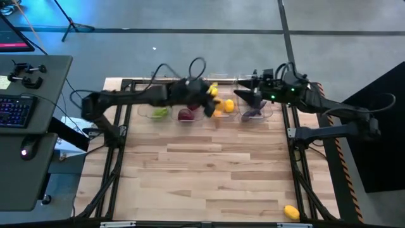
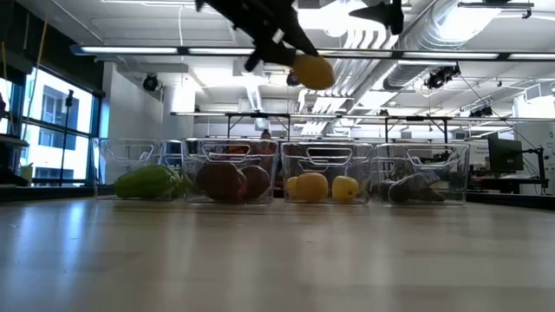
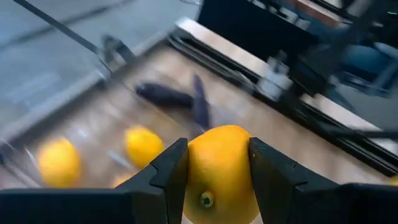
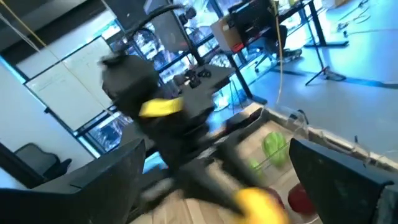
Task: Sort produce into baskets
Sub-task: Put the yellow lemon into the middle right transparent bin
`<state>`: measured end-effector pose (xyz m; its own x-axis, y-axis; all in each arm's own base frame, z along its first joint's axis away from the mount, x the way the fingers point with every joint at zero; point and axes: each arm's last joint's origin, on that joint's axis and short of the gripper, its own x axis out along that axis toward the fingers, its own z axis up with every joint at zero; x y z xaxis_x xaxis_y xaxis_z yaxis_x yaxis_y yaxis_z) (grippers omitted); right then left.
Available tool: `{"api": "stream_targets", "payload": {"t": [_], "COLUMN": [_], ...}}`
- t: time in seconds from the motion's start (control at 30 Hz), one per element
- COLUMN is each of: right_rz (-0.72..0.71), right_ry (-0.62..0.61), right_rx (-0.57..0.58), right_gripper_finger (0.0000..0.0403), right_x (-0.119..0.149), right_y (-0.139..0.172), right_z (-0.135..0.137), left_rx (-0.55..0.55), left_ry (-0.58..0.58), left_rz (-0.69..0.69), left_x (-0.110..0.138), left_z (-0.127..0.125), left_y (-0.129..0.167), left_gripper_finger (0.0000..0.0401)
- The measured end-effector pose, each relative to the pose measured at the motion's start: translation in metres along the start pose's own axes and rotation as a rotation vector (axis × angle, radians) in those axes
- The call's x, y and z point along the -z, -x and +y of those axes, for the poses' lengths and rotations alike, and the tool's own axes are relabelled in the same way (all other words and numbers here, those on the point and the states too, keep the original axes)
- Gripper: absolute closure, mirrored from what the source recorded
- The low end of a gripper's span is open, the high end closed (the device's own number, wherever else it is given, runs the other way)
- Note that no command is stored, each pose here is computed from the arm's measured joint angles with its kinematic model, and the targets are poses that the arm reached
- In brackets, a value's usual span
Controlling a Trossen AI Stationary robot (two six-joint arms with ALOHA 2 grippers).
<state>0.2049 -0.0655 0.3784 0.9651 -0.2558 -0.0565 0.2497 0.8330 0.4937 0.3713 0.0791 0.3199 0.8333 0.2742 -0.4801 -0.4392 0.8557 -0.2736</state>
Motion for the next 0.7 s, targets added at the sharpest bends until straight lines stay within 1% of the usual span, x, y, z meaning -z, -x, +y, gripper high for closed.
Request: {"api": "stream_targets", "payload": {"t": [0.1,0.2,0.37,0.47,0.57,0.7], "right_rz": [0.008,0.04,0.11,0.138,0.15,0.146], "right_ry": [0.0,-0.004,-0.01,-0.014,-0.009,-0.002], "right_rx": [0.007,0.025,0.065,0.088,0.092,0.105], "right_gripper_finger": [0.0015,0.0015,0.0015,0.0015,0.0015,0.0015], "right_x": [-0.001,0.002,0.01,0.015,0.017,0.019], "right_y": [0.007,0.009,0.007,0.007,0.007,0.007], "right_z": [0.001,-0.001,-0.003,-0.003,-0.001,0.002], "left_rx": [-0.046,-0.067,-0.081,-0.06,-0.068,-0.08], "left_ry": [-0.006,0.006,0.023,0.05,0.071,0.091], "left_rz": [-0.02,-0.031,-0.052,-0.07,-0.059,-0.054], "left_x": [-0.017,-0.025,-0.025,-0.027,-0.027,-0.028], "left_z": [0.015,0.025,0.041,0.047,0.053,0.062], "left_y": [-0.021,-0.034,-0.051,-0.056,-0.058,-0.058], "left_gripper_finger": [0.027,0.027,0.027,0.0267,0.025,0.0204]}}
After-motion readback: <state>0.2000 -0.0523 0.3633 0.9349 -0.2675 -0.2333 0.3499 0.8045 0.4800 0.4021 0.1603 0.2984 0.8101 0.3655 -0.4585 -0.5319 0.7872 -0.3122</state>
